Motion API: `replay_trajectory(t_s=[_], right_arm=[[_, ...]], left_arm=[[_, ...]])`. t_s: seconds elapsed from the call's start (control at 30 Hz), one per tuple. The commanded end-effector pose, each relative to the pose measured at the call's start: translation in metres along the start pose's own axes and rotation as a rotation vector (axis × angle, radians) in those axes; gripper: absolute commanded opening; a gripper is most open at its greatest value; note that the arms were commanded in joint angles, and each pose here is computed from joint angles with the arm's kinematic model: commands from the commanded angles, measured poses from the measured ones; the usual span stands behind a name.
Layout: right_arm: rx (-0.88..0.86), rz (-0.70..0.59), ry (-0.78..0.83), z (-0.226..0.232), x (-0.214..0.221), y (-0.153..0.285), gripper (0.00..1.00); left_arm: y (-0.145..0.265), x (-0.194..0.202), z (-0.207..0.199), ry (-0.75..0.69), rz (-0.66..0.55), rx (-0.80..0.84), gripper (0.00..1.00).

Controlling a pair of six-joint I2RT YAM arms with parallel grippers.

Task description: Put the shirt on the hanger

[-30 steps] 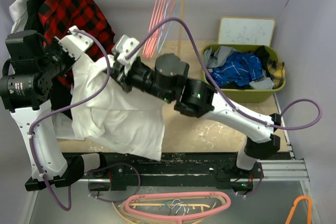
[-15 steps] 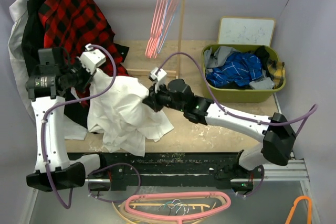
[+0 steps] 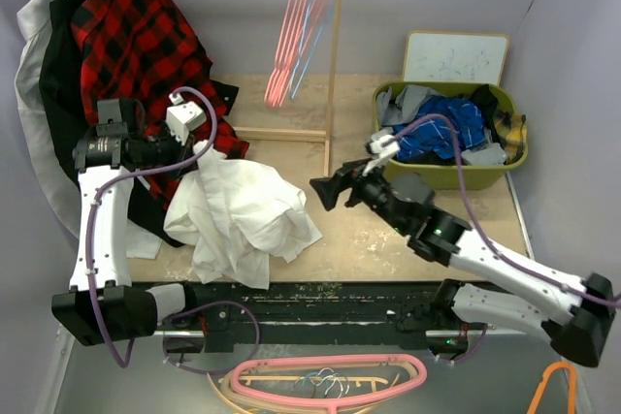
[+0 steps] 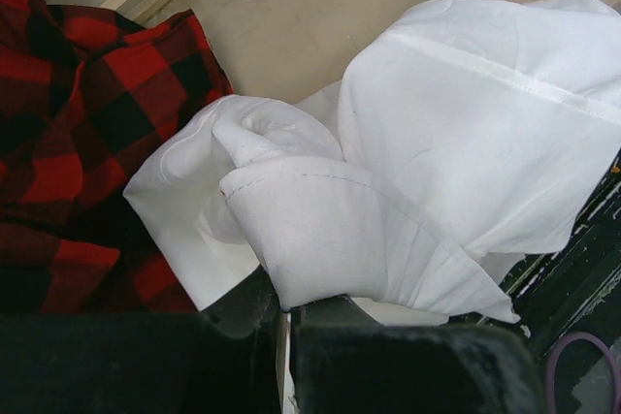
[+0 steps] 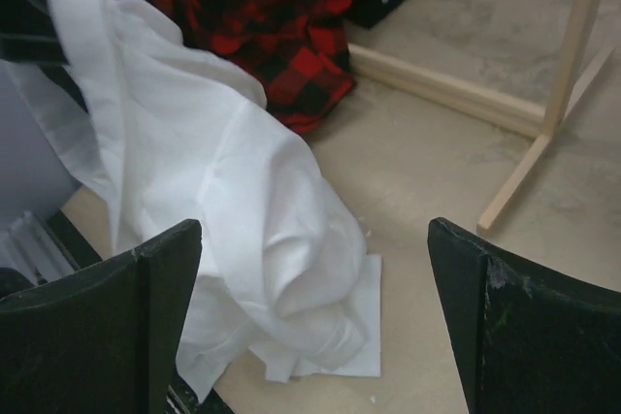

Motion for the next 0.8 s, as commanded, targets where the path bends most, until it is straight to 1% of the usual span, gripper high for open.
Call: replay_trajectory(t_s=[0.0, 0.03, 0.07, 0.1, 0.13, 0.2, 0.27, 0.33, 0.4, 0.43, 0.53, 0.57, 0.7, 0.73, 0.77], right_arm=[[-0.117, -0.195, 0.015, 0.02, -0.055, 0.043, 1.0], [-0.195, -0.166, 0.039, 0.032, -0.051, 0.047, 1.0], [-0.253, -0.109, 0.068, 0.046, -0.042, 0.048, 1.0], [-0.279, -0.014, 0.12, 0.061, -0.018, 0.041, 1.0], [-0.282, 0.054, 0.195, 0.077, 0.003, 0.039, 1.0], [-0.222, 0.151, 0.41, 0.108, 0.056, 0.037, 1.0], [-0.089, 0.195, 0.536, 0.114, 0.089, 0.028, 1.0], [0.043, 0.179, 0.574, 0.112, 0.106, 0.017, 0.99], [0.109, 0.157, 0.604, 0.111, 0.12, 0.01, 0.98], [0.122, 0.133, 0.589, 0.117, 0.117, 0.005, 0.98], [0.103, 0.14, 0.577, 0.122, 0.131, -0.001, 0.99], [0.104, 0.122, 0.568, 0.123, 0.131, -0.005, 0.99], [0.195, 0.145, 0.631, 0.102, 0.16, -0.016, 0.99], [0.212, 0.134, 0.616, 0.105, 0.157, -0.021, 0.98], [0.224, 0.143, 0.623, 0.103, 0.163, -0.026, 0.96]], left_arm=[[-0.004, -0.006, 0.01, 0.026, -0.05, -0.012, 0.0], [-0.004, -0.006, 0.012, 0.034, -0.052, -0.015, 0.0], [-0.005, -0.006, 0.013, 0.042, -0.053, -0.017, 0.0], [-0.005, -0.006, 0.016, 0.051, -0.054, -0.022, 0.0], [-0.005, -0.005, 0.018, 0.06, -0.051, -0.026, 0.0], [-0.006, -0.004, 0.023, 0.075, -0.04, -0.037, 0.0], [-0.005, -0.003, 0.027, 0.085, -0.035, -0.05, 0.0], [-0.002, -0.004, 0.028, 0.09, -0.046, -0.054, 0.0], [-0.001, -0.005, 0.028, 0.095, -0.053, -0.054, 0.0], [0.0, -0.005, 0.028, 0.096, -0.055, -0.055, 0.0], [0.001, -0.005, 0.027, 0.1, -0.053, -0.059, 0.0], [0.001, -0.005, 0.027, 0.097, -0.054, -0.06, 0.0], [0.003, -0.005, 0.025, 0.095, -0.057, -0.064, 0.0], [0.003, -0.005, 0.025, 0.093, -0.058, -0.066, 0.0], [0.003, -0.004, 0.025, 0.09, -0.056, -0.071, 0.0]])
Point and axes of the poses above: each gripper's point midway between its finger pads, its own y axis back along the fingers, its own z axis along the line the jaws close on, x = y × z, the point moved 4 cm from there along y, back along the fingers, and after that the axes turned 7 degrees about -y, right-handed, at the moved point
